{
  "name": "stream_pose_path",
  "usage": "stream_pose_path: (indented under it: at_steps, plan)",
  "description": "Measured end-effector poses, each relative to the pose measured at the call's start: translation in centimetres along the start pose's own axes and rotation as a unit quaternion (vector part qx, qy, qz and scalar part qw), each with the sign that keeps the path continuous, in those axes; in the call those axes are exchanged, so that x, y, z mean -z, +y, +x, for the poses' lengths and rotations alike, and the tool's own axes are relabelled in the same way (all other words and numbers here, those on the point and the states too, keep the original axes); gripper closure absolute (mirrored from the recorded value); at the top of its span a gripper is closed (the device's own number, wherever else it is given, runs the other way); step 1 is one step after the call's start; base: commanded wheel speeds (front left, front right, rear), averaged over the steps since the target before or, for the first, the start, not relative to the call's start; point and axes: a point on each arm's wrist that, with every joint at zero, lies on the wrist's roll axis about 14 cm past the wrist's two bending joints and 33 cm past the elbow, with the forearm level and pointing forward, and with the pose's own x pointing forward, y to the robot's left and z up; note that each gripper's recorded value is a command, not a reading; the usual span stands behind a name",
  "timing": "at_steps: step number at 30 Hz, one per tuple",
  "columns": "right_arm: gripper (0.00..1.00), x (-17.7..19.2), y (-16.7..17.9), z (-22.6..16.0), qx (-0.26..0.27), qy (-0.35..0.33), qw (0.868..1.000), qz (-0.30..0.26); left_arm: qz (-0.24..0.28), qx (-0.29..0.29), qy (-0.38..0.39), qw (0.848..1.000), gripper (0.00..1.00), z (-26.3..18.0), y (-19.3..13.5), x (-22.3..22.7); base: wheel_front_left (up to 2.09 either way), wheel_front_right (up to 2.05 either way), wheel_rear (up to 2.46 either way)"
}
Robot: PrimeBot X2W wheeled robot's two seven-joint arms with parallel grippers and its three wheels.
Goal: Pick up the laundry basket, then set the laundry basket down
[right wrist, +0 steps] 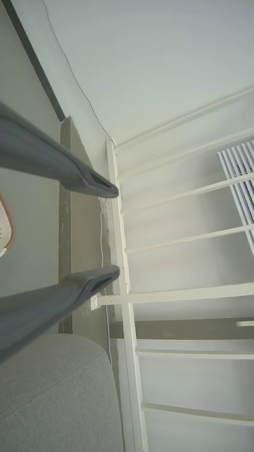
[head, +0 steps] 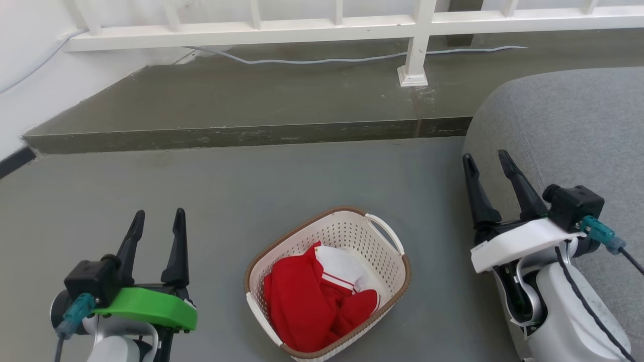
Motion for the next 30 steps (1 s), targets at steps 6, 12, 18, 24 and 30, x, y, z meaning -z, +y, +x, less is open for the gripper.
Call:
stream_pose_path:
  at_steps: [6,12,18,24,30]
  plan:
    - [0.00,-0.1,0.3,-0.1,-0.007,-0.005,1.000,-0.023,0.022,0.011,-0.005,1.000,0.00,0.1,-0.5,-0.2,0.00,0.00,0.00]
    - [0.00,-0.2,0.0,-0.1,-0.002,-0.007,1.000,-0.025,0.021,0.014,-0.006,1.000,0.00,0.2,-0.7,-0.2,0.00,0.00,0.00]
    - [0.00,-0.2,0.1,-0.2,0.000,-0.008,1.000,-0.023,0.019,0.017,-0.007,1.000,0.00,0.2,-0.8,-0.2,0.00,0.00,0.00]
    - [0.00,0.3,-0.1,-0.1,0.003,-0.001,1.000,-0.024,0.015,0.011,-0.004,1.000,0.00,0.5,-0.5,0.1,0.00,0.00,0.00]
    - [0.00,1.4,-0.9,0.0,0.013,0.013,1.000,-0.019,-0.005,-0.001,0.020,1.000,0.00,1.0,0.0,2.0,0.00,0.00,0.00]
